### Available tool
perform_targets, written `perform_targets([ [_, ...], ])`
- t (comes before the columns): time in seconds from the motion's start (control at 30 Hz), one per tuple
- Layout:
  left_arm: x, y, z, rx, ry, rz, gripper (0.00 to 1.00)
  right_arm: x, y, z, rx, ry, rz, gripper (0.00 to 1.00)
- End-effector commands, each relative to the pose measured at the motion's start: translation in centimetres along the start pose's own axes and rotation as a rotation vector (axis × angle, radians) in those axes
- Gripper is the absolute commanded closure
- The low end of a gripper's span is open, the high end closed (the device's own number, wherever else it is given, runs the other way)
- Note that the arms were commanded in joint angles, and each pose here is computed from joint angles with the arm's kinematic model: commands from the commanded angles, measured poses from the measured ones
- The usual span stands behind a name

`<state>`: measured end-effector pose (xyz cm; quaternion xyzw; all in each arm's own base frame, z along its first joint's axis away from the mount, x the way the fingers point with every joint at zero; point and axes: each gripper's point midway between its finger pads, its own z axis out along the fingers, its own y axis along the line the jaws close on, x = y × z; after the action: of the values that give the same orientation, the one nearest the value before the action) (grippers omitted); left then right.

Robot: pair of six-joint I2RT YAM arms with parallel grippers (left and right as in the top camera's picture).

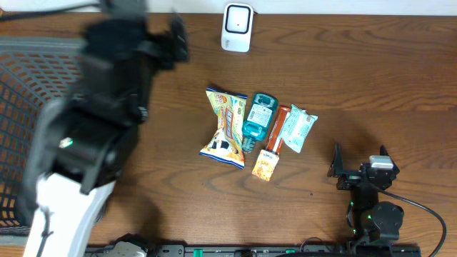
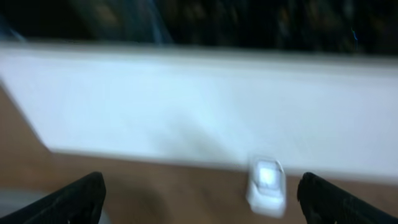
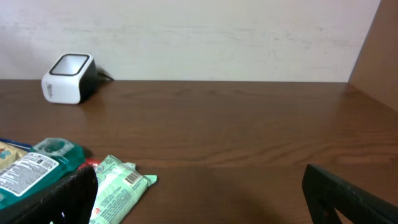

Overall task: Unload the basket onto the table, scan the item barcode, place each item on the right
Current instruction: 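Release the Kleenex pack and retract the left gripper to rest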

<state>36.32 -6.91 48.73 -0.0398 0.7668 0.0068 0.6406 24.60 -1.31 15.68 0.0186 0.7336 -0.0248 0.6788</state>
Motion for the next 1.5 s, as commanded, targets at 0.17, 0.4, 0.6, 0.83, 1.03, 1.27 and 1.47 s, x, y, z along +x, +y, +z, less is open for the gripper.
perform_targets([
  [0.17, -9.0, 6.1, -5.0, -0.246, -0.247, 0.175, 0.02, 0.0, 0.2, 0.0, -0.010, -0.001, -0.008, 0.01],
  [0.4, -7.8, 6.5, -5.7, -0.246, -0.208, 0.207, 0.02, -0.4, -2.0, -0.2, 0.120, -0.005, -0.166, 0.01],
  [0.6, -6.1, 7.3, -7.3, -0.242, -0.217, 0.203, 0.02, -0.4, -1.9, -0.2, 0.116, -0.004, -0.178, 0.01],
  [0.83, -3.1, 9.0, -10.5, -0.244, -0.278, 0.168, 0.02, 0.0, 2.1, -0.2, -0.118, 0.000, 0.038, 0.01],
  [1.03, -0.9, 9.7, -14.0, -0.177, -0.359, 0.106, 0.02, -0.2, 3.9, -0.4, -0.221, 0.044, 0.478, 0.01],
  [1.27, -0.5, 11.2, -19.0, -0.098, -0.477, -0.109, 0.02, -0.6, 7.3, -1.6, -0.431, 0.098, 0.545, 0.01],
  [1.47, 0.9, 10.9, -22.1, -0.002, -0.515, -0.119, 0.02, -0.6, 8.9, -2.5, -0.532, 0.140, 0.595, 0.01],
])
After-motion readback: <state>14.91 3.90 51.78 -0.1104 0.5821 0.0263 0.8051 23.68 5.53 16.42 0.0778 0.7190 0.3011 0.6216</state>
